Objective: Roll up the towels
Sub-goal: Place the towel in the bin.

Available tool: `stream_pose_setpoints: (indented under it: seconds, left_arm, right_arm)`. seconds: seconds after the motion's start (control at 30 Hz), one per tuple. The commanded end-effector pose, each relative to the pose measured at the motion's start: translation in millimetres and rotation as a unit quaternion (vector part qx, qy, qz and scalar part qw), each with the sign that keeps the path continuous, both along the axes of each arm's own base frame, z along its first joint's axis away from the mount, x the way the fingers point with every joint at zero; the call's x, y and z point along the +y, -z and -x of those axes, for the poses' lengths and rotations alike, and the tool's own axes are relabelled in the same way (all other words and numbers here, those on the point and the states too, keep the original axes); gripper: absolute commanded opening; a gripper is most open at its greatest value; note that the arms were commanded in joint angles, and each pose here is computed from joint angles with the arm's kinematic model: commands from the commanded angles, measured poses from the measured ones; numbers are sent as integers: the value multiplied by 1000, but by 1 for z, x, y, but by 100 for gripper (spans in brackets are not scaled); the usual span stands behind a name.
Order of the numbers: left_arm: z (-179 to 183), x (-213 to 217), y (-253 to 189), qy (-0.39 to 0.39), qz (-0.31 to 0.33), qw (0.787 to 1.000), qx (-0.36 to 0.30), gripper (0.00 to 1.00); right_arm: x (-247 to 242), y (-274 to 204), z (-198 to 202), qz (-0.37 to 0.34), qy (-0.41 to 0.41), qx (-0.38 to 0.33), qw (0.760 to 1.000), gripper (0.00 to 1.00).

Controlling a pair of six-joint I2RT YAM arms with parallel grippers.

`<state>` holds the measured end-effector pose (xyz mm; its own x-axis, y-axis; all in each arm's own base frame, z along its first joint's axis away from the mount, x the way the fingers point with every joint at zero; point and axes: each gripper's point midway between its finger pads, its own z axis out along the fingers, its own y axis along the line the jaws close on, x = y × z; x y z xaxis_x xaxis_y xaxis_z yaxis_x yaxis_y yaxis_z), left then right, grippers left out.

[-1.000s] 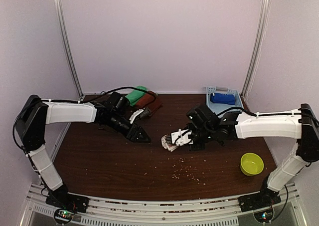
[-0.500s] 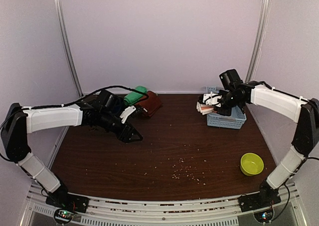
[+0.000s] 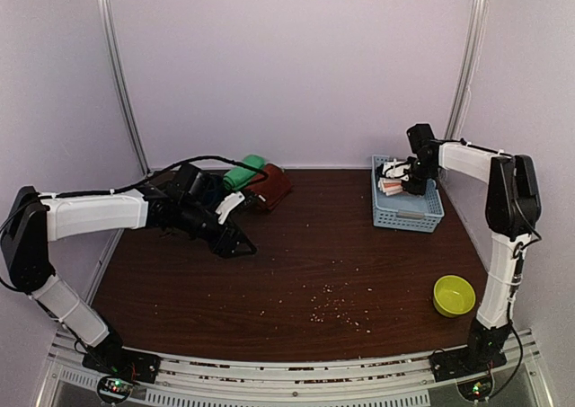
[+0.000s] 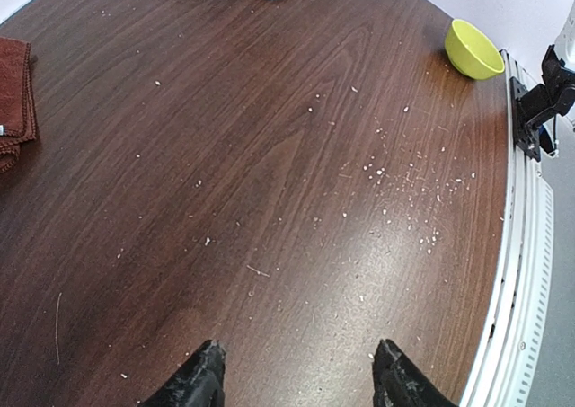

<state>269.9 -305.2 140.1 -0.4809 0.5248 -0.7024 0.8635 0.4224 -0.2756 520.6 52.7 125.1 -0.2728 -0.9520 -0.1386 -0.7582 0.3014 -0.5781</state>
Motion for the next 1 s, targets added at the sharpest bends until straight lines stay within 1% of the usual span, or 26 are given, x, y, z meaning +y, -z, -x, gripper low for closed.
stream_pose_setpoints:
  seconds: [0.0, 0.23, 0.57, 0.83, 0.97]
  left_arm:
    - [-1, -5, -4, 11, 13, 1000, -16, 58]
    - [-1, -6, 3, 17, 9, 1000, -6, 57]
    - [-3, -8, 15, 22, -5, 1000, 10, 56]
    - [-3, -9, 21, 23, -9, 1000, 18, 56]
    - [-2, -9, 24, 26, -11, 999, 22, 55]
  right_arm:
    - [-12, 5, -26, 22, 16, -16, 999, 4]
    - [-32, 32, -50, 47, 32, -10, 998, 4]
    - [-55, 52, -67, 75, 44, -13, 996, 4]
    - [-52, 46, -85, 65, 43, -54, 996, 6]
    - [-44, 46, -84, 54, 17, -47, 997, 7]
